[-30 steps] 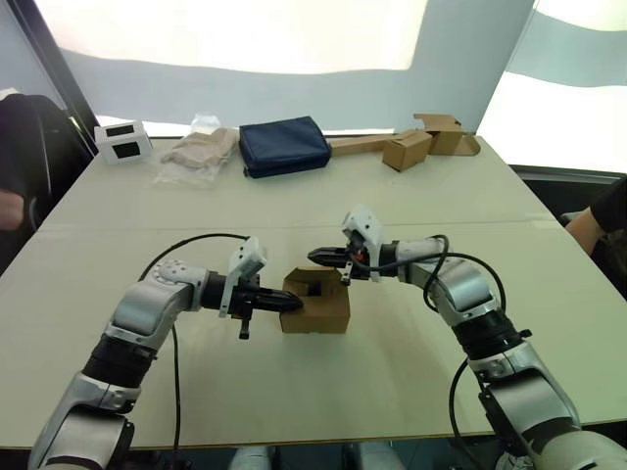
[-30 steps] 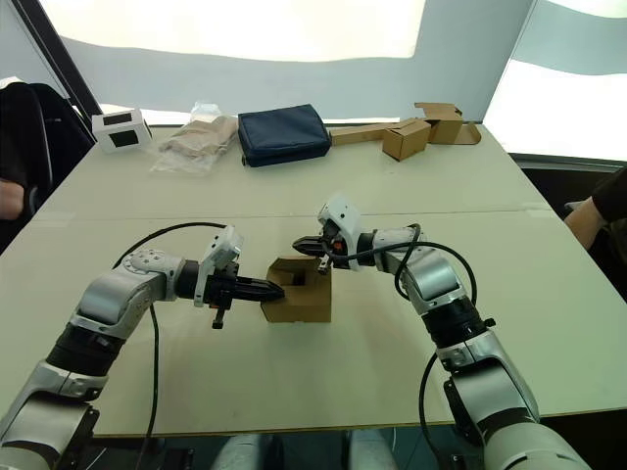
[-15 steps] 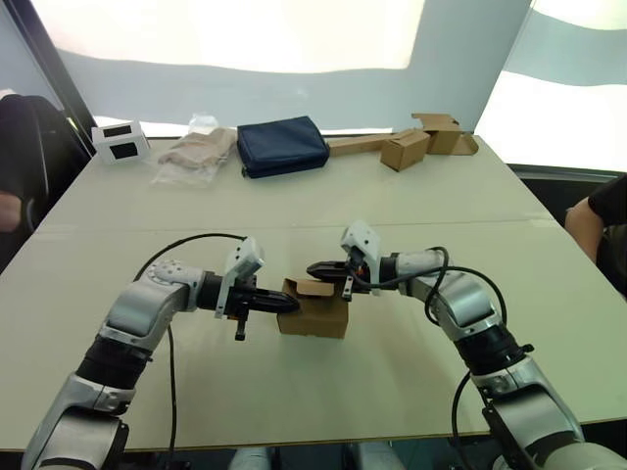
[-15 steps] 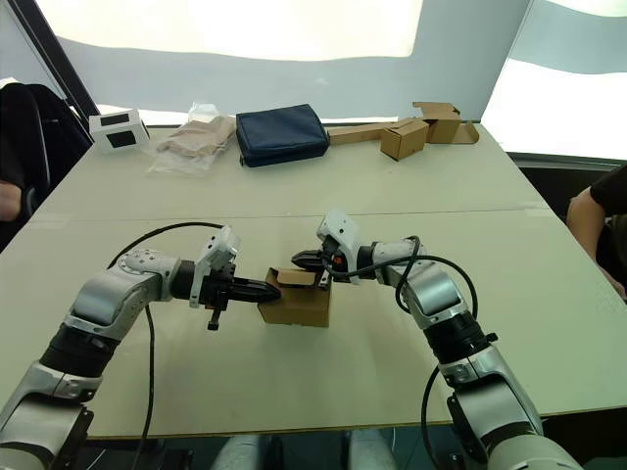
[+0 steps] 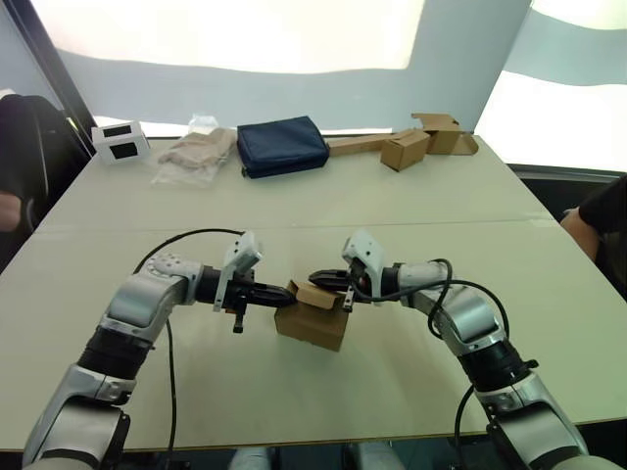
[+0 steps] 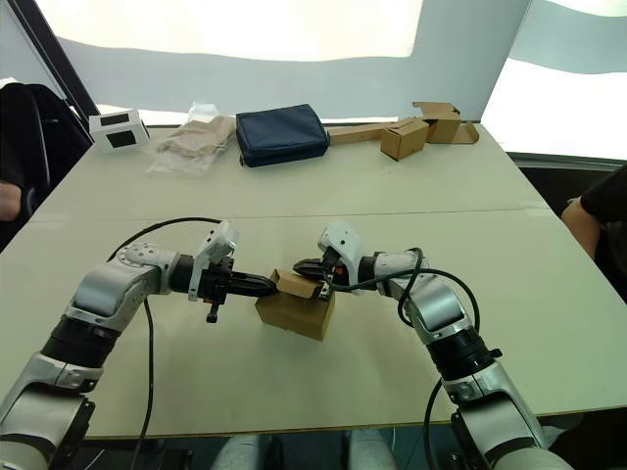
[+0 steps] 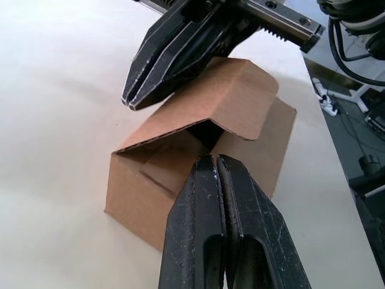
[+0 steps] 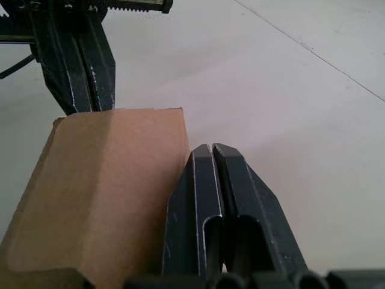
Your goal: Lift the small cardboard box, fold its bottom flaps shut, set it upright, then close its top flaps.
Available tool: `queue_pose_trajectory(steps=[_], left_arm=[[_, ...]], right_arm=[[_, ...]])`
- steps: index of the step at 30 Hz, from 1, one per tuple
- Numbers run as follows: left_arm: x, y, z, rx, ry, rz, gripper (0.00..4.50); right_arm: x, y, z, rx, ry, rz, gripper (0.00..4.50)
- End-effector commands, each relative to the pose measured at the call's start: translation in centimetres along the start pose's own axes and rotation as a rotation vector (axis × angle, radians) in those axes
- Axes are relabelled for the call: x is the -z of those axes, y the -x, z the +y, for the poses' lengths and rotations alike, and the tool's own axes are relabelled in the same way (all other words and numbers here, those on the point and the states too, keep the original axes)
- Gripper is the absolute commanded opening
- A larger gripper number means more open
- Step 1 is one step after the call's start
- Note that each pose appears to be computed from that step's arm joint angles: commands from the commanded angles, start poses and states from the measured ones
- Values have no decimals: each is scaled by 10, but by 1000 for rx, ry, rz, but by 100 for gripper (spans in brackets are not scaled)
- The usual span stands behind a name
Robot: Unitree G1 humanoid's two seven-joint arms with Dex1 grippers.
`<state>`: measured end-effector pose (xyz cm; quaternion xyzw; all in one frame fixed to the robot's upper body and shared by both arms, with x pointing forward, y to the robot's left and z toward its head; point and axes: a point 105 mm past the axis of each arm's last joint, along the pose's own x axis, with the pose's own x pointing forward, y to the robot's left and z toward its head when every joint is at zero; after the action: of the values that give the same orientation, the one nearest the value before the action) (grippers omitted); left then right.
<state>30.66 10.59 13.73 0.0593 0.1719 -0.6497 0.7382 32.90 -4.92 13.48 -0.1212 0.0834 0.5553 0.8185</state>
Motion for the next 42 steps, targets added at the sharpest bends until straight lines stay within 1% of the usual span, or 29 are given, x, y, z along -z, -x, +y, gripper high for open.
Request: queue_pose_trajectory(steps=[1,6,8,13,18,23,25,29,32,34,38,42], left_arm=[[5,-3,0,4,-7,28,5],[9,-8,-3,17,-11,41,5],[10,-9,-4,21,-12,41,5],[11,-10,-7,27,-13,44,5],[11,-9,-6,29,-12,44,5],[10,-6,-4,24,-14,46,5],[7,0,-3,17,-18,45,5],[-7,16,-1,16,-29,28,5],[-14,20,1,14,-49,28,5],[-20,20,3,18,-56,11,5],[-35,3,14,24,-82,-31,5],[-34,-17,19,51,-78,-33,5]], right_arm=[[-22,4,6,-6,35,-66,0],[-41,15,14,9,25,-130,0],[-42,17,17,14,22,-129,0],[-31,22,23,22,14,-78,0],[-10,24,28,38,1,-13,0],[3,23,28,55,-26,9,0],[6,23,28,60,-31,13,0],[10,23,27,72,-25,23,0],[10,23,27,72,-23,22,0],[8,23,27,74,-19,19,0],[2,25,28,70,-13,5,0],[-3,25,31,61,-13,-4,0]])
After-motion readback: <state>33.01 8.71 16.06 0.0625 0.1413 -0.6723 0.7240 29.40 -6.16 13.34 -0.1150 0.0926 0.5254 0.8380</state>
